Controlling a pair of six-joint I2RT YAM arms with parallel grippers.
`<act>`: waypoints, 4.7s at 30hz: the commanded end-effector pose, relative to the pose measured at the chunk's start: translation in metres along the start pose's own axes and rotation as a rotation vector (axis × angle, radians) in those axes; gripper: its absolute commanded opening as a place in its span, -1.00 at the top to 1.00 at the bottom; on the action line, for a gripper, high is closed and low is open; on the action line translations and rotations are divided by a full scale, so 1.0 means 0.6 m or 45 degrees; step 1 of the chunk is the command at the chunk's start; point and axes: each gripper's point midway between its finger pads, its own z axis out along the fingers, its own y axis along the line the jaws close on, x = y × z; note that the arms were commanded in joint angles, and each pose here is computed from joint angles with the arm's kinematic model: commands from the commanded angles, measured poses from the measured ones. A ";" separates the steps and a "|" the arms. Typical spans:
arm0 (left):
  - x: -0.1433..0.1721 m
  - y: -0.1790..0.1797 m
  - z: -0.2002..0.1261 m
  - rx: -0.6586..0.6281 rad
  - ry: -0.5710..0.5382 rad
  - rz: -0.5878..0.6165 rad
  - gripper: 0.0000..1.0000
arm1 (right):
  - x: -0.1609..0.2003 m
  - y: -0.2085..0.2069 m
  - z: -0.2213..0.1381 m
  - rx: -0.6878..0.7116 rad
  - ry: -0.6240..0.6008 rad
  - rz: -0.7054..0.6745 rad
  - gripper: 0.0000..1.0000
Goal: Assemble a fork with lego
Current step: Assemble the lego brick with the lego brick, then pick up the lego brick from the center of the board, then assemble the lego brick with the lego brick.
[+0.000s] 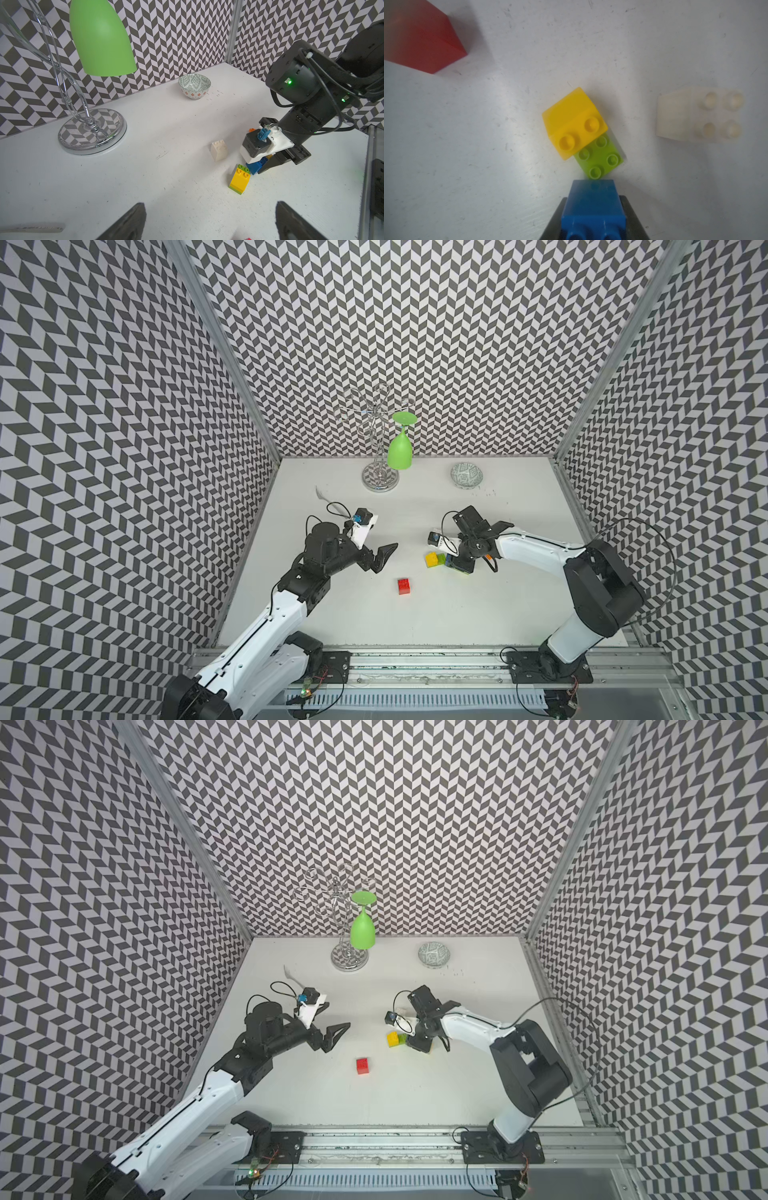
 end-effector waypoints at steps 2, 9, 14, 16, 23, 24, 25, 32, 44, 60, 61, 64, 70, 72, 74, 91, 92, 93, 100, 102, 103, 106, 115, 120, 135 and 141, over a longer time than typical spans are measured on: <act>-0.012 -0.007 0.000 0.025 -0.014 0.024 -0.97 | 0.024 0.012 0.013 -0.042 0.057 -0.019 1.00; -0.012 -0.005 0.004 0.027 -0.004 0.020 -0.97 | 0.032 0.013 0.008 -0.072 0.077 -0.024 1.00; -0.010 -0.006 0.006 0.032 0.001 0.017 -0.97 | 0.036 0.006 0.001 -0.034 0.083 -0.020 1.00; -0.009 -0.006 0.007 0.034 0.004 0.017 -0.97 | 0.035 0.005 0.000 -0.035 0.074 -0.015 1.00; -0.009 -0.007 0.009 0.040 0.007 0.018 -0.97 | 0.045 0.007 0.021 -0.080 0.131 0.014 1.00; -0.010 -0.006 0.009 0.038 0.003 0.020 -0.97 | 0.049 0.006 0.024 -0.082 0.148 0.021 1.00; -0.009 -0.006 0.009 0.038 0.007 0.019 -0.97 | 0.052 0.007 0.026 -0.088 0.161 0.026 1.00; -0.005 -0.005 0.014 0.044 0.020 0.017 -0.97 | 0.074 0.012 0.020 -0.095 0.199 0.026 1.00; -0.008 -0.008 0.016 0.056 0.031 0.027 -0.97 | 0.041 -0.013 -0.015 -0.041 0.057 -0.052 1.00; 0.003 -0.008 0.026 0.070 0.062 0.027 -0.97 | -0.011 -0.051 -0.009 -0.023 -0.032 -0.195 1.00; 0.004 -0.007 0.027 0.071 0.063 0.025 -0.97 | -0.016 -0.052 -0.010 -0.020 -0.049 -0.209 1.00; 0.009 -0.006 0.030 0.074 0.072 0.023 -0.97 | -0.032 -0.052 -0.013 -0.031 -0.094 -0.243 1.00; 0.011 -0.006 0.032 0.074 0.077 0.025 -0.97 | -0.042 -0.049 -0.013 -0.058 -0.123 -0.290 1.00; 0.013 -0.005 0.032 0.073 0.080 0.025 -0.97 | -0.042 -0.047 -0.012 -0.067 -0.124 -0.299 1.00; 0.013 -0.006 0.033 0.074 0.081 0.026 -0.97 | -0.043 -0.046 -0.009 -0.069 -0.119 -0.316 1.00; 0.018 -0.003 0.034 0.065 0.085 0.030 -0.97 | -0.036 -0.035 0.005 -0.100 -0.077 -0.366 1.00; 0.019 -0.003 0.034 0.065 0.087 0.030 -0.97 | -0.037 -0.034 0.004 -0.101 -0.082 -0.370 1.00; 0.018 -0.003 0.034 0.064 0.086 0.030 -0.97 | -0.038 -0.032 0.004 -0.102 -0.086 -0.376 1.00; 0.019 -0.002 0.035 0.062 0.087 0.029 -0.97 | -0.033 -0.024 -0.001 -0.107 -0.079 -0.382 1.00; 0.020 -0.002 0.035 0.062 0.087 0.028 -0.97 | -0.034 -0.018 -0.004 -0.116 -0.092 -0.386 1.00; 0.020 -0.002 0.035 0.063 0.086 0.028 -0.97 | -0.036 -0.015 -0.006 -0.122 -0.102 -0.387 1.00; 0.020 -0.002 0.036 0.064 0.088 0.026 -0.97 | -0.036 -0.009 -0.009 -0.125 -0.104 -0.391 1.00; 0.021 -0.002 0.038 0.067 0.091 0.022 -0.97 | -0.041 -0.009 -0.020 -0.102 -0.117 -0.380 1.00; 0.020 -0.003 0.038 0.070 0.088 0.021 -0.97 | -0.039 -0.002 -0.030 -0.101 -0.125 -0.356 1.00; 0.019 -0.004 0.037 0.073 0.085 0.020 -0.97 | -0.031 0.014 -0.008 -0.149 -0.113 -0.322 1.00; 0.020 -0.004 0.038 0.073 0.085 0.021 -0.97 | -0.026 0.015 0.004 -0.166 -0.097 -0.311 1.00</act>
